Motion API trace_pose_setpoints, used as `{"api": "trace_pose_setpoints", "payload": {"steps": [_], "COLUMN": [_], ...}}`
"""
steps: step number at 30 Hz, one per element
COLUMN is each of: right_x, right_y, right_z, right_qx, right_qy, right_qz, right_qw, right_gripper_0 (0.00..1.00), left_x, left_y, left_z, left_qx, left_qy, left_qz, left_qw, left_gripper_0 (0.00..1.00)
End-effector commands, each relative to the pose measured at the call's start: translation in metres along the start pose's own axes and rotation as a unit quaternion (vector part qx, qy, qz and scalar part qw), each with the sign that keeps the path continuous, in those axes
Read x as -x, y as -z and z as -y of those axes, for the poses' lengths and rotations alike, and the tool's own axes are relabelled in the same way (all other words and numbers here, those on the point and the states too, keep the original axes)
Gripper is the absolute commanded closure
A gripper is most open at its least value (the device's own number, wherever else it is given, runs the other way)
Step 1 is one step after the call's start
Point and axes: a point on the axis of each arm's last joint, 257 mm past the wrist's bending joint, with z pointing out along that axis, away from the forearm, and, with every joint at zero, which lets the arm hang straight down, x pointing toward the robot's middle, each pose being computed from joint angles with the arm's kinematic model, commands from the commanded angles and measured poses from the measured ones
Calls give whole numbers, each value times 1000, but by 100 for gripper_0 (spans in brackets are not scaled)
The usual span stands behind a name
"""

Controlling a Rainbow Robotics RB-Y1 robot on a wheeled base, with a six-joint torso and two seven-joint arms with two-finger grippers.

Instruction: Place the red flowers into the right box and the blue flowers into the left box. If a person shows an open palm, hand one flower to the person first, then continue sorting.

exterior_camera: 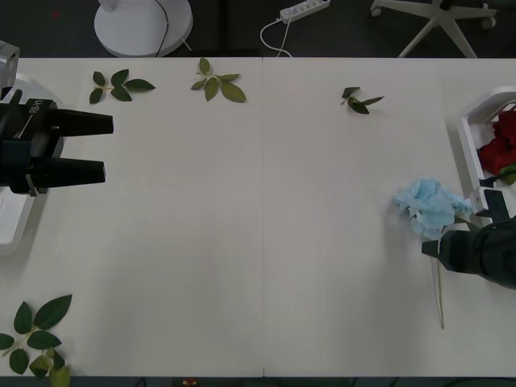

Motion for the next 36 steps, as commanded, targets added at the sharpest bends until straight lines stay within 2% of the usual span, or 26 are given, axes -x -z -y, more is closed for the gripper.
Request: {"api": "trace_pose_setpoints", "payload": {"steps": [1,36], "right_x": [15,18], "right_y": [-8,-78], "right_z": [-2,-4], "right_qx": [1,-48], "right_qy": [-5,38], "right_qz": [13,-20], "right_qw": [1000,998], "right_gripper_0": [1,1], "left_x": [5,5], "left_y": [1,1], "left_z": [4,4], "left_qx": [-2,-2], "left_qy": [3,3], "left_qz": [-7,-7], "left_qw": [1000,1000], "left_gripper_0": [0,0]}}
